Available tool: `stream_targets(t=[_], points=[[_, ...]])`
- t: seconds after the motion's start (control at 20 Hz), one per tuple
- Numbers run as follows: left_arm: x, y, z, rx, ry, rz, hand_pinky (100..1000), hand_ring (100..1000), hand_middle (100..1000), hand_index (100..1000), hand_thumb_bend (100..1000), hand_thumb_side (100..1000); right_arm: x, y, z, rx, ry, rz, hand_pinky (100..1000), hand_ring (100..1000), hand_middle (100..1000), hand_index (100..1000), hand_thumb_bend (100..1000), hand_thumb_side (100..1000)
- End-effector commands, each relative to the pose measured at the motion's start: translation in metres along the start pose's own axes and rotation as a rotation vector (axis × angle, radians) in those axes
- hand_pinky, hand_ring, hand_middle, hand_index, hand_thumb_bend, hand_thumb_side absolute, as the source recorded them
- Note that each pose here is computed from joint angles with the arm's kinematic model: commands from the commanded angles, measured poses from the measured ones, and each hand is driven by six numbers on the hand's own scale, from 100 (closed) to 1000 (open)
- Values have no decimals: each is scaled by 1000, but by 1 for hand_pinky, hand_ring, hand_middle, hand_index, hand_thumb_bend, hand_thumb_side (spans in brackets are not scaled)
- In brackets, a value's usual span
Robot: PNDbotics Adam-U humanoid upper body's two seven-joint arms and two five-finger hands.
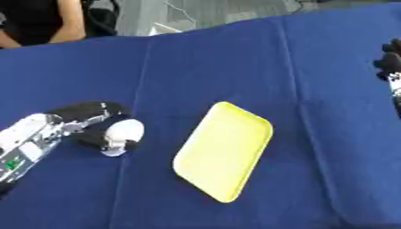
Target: Pick up objects on the table and place them in the box.
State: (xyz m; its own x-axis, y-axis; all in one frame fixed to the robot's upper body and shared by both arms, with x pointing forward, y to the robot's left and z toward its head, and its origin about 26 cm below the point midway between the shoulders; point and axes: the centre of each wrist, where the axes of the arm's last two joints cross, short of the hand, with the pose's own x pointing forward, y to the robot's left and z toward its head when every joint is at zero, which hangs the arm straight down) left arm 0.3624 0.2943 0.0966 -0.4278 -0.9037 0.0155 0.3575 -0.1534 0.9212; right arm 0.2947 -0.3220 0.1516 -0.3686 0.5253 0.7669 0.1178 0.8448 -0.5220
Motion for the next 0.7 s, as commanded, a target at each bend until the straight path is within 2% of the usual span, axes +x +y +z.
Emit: stream_targets(t=[0.05,0.7], points=[[-9,9,6,-2,19,-42,984,944,890,986,740,1000,6,-6,-2,-6,-23,20,866,867,931,1000,360,932],[-8,19,19,-14,-4,-63,974,925,862,934,691,1000,5,-6,-2,-3,-22,23,867,868,931,1000,359,933]])
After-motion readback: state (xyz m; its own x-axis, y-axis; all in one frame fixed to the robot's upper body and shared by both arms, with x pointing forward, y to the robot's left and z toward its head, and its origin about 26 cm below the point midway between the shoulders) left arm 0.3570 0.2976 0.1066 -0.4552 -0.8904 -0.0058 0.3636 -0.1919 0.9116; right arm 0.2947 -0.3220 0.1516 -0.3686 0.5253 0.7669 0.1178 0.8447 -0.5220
